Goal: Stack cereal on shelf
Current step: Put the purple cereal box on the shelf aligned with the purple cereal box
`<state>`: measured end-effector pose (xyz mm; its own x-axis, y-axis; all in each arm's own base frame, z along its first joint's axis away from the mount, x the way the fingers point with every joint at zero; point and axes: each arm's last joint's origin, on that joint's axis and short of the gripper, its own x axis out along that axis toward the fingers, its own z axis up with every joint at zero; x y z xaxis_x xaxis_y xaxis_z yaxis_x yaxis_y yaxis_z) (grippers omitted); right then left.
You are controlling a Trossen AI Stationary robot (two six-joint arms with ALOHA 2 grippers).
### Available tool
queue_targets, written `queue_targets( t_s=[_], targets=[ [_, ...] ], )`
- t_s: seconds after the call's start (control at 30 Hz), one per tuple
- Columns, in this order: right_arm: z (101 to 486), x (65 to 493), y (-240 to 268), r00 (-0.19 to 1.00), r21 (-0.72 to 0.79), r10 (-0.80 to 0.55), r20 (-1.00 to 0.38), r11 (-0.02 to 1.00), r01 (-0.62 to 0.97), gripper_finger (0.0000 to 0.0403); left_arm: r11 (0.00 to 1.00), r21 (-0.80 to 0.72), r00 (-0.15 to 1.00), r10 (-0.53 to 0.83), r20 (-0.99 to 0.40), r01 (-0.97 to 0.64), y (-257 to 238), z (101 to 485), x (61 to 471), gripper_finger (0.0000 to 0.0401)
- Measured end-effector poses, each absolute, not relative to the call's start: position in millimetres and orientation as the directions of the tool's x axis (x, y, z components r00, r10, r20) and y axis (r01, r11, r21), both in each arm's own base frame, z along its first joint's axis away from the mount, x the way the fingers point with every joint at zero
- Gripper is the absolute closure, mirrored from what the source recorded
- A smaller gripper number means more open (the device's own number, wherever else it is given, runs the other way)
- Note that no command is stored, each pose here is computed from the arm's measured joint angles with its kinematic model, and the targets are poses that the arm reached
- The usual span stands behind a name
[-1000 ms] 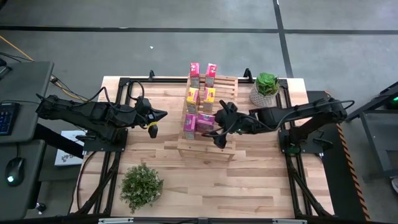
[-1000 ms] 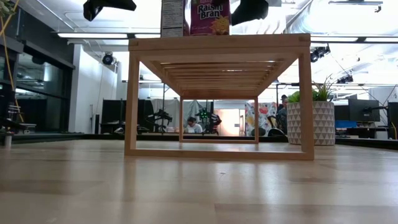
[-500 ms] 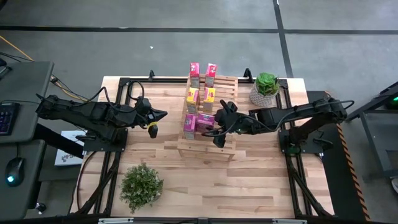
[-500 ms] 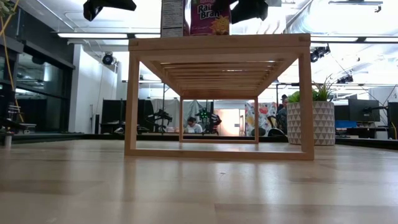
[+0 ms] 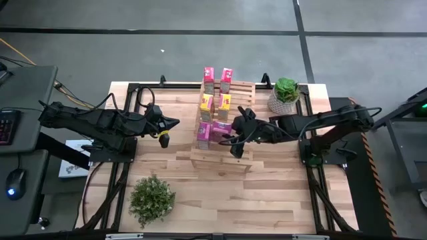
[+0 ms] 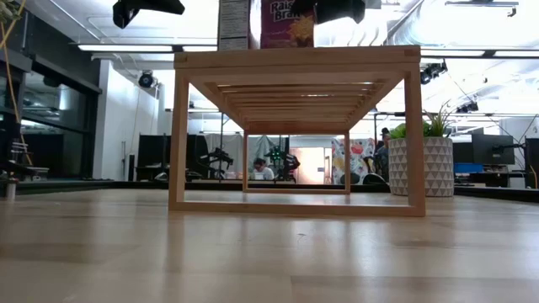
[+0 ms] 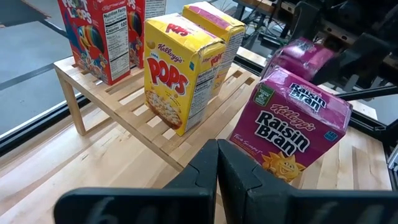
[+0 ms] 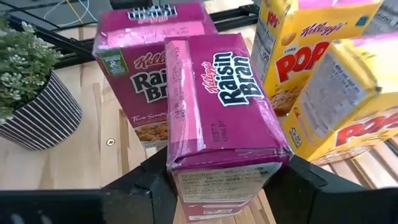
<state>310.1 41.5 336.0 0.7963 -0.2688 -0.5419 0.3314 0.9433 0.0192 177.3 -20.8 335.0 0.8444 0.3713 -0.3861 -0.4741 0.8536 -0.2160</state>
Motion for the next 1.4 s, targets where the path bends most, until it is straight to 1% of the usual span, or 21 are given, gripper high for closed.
queue_targets(
  t_s=[0.17, 0.27, 0.37, 0.47, 0.6, 0.77, 0.9, 1.03, 1.27, 1.4],
  targets=[
    [348, 297, 39, 0.81, 0.044, -0.265, -0.523, 0.941, 0.337, 0.0214, 0.853, -0.216, 0.844, 0.372, -0.386, -0.474, -21, 335, 177, 0.0401],
    [358, 284, 42, 0.813, 0.117, -0.256, -0.522, 0.923, 0.366, 0.0214, 0.854, -0.216, 0.844, 0.372, -0.386, -0.474, -21, 335, 177, 0.0401],
    [370, 274, 52, 0.793, 0.175, -0.244, -0.558, 0.899, 0.401, 0.0214, 0.854, -0.216, 0.844, 0.372, -0.386, -0.474, -21, 335, 177, 0.0401],
    [381, 268, 69, 0.772, 0.168, -0.263, -0.579, 0.888, 0.428, 0.0214, 0.854, -0.214, 0.845, 0.372, -0.386, -0.474, -21, 335, 177, 0.0401],
    [388, 270, 89, 0.752, 0.144, -0.336, -0.566, 0.859, 0.492, 0.0215, 0.855, -0.212, 0.844, 0.372, -0.386, -0.474, -21, 335, 177, 0.0401],
    [375, 290, 103, 0.675, 0.052, -0.46, -0.577, 0.804, 0.593, 0.0215, 0.855, -0.213, 0.845, 0.371, -0.386, -0.473, -21, 335, 177, 0.0401],
    [364, 308, 102, 0.626, 0.059, -0.545, -0.557, 0.727, 0.685, 0.0215, 0.855, -0.213, 0.845, 0.371, -0.386, -0.473, -21, 335, 177, 0.0401],
    [354, 322, 99, 0.595, 0.095, -0.569, -0.568, 0.673, 0.734, 0.0215, 0.855, -0.213, 0.845, 0.37, -0.386, -0.472, -21, 335, 177, 0.0401],
    [344, 332, 96, 0.564, 0.146, -0.603, -0.565, 0.599, 0.787, 0.0215, 0.855, -0.213, 0.845, 0.37, -0.387, -0.472, -21, 335, 177, 0.0401],
    [338, 335, 98, 0.551, 0.126, -0.608, -0.572, 0.599, 0.791, 0.0215, 0.857, -0.209, 0.845, 0.369, -0.387, -0.47, -21, 335, 177, 0.0401]
  ],
)
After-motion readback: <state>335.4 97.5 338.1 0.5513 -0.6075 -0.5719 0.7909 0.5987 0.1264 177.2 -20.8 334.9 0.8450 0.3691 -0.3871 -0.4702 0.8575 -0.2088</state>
